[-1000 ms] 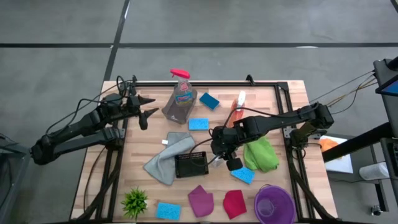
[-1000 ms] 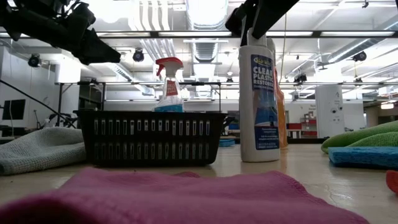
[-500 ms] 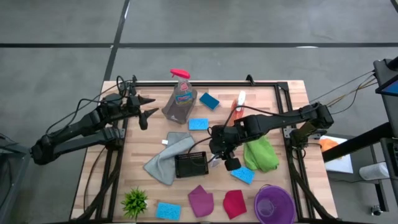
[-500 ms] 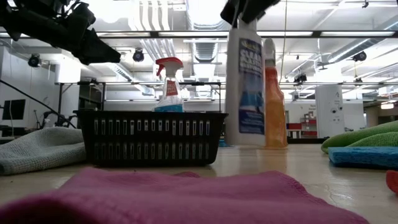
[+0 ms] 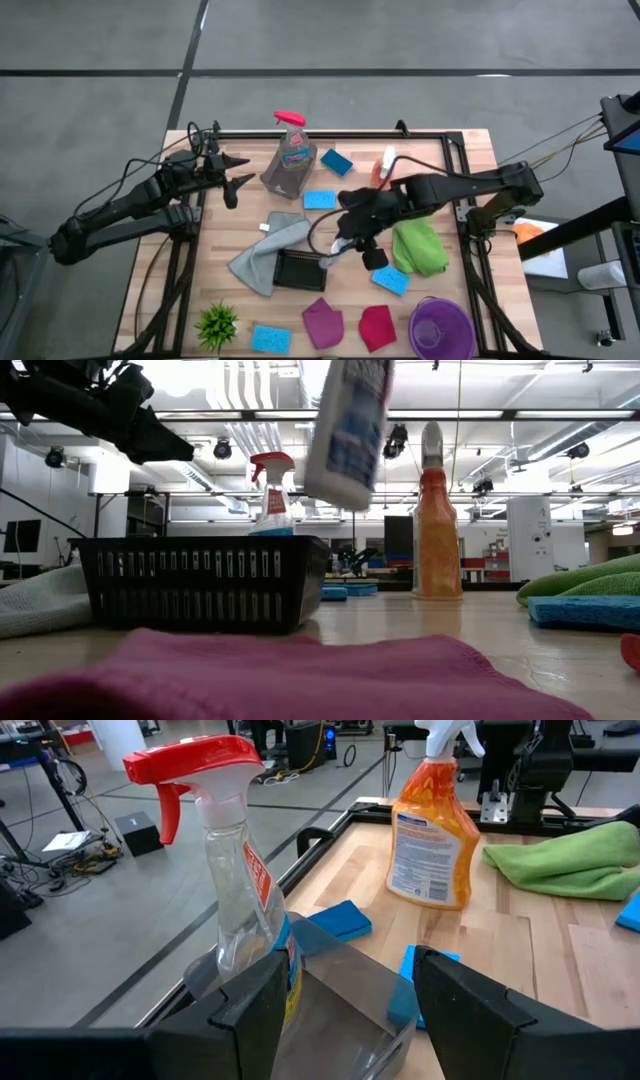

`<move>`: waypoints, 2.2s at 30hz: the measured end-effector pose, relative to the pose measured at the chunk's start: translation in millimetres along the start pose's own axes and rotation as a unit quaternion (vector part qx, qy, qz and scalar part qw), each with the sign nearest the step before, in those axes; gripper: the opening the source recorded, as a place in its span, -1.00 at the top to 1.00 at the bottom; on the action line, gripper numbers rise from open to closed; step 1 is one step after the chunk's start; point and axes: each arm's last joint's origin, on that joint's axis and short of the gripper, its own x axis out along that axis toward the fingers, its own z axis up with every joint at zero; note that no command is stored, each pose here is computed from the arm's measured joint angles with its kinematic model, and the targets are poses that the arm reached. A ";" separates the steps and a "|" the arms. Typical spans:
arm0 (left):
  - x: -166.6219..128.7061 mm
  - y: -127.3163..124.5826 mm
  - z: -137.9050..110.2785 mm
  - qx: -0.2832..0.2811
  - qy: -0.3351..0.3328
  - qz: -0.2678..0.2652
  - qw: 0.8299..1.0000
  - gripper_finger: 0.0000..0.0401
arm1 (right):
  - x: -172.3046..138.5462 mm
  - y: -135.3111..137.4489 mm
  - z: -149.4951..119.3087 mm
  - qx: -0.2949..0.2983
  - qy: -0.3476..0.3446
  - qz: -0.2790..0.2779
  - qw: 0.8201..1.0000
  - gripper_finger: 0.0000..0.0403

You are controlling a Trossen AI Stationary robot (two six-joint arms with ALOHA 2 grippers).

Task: Pick & Place Kitchen Items
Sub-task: Put the white plastic restorer bottle into the gray bin

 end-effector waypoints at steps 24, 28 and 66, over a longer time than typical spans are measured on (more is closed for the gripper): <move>-14.3 -1.4 -0.2 0.003 -0.014 0.002 1.000 -0.08 | 46.4 -62.8 -25.8 -0.004 -0.273 -0.079 0.959 0.45; -20.5 -1.7 1.7 0.003 -0.033 0.005 0.999 -0.08 | 34.6 -88.8 -24.0 0.008 -0.282 -0.118 0.952 0.45; -22.4 -2.0 1.5 0.000 -0.035 0.005 0.999 -0.08 | 88.0 -257.9 -20.2 0.104 -0.087 -0.267 0.954 0.45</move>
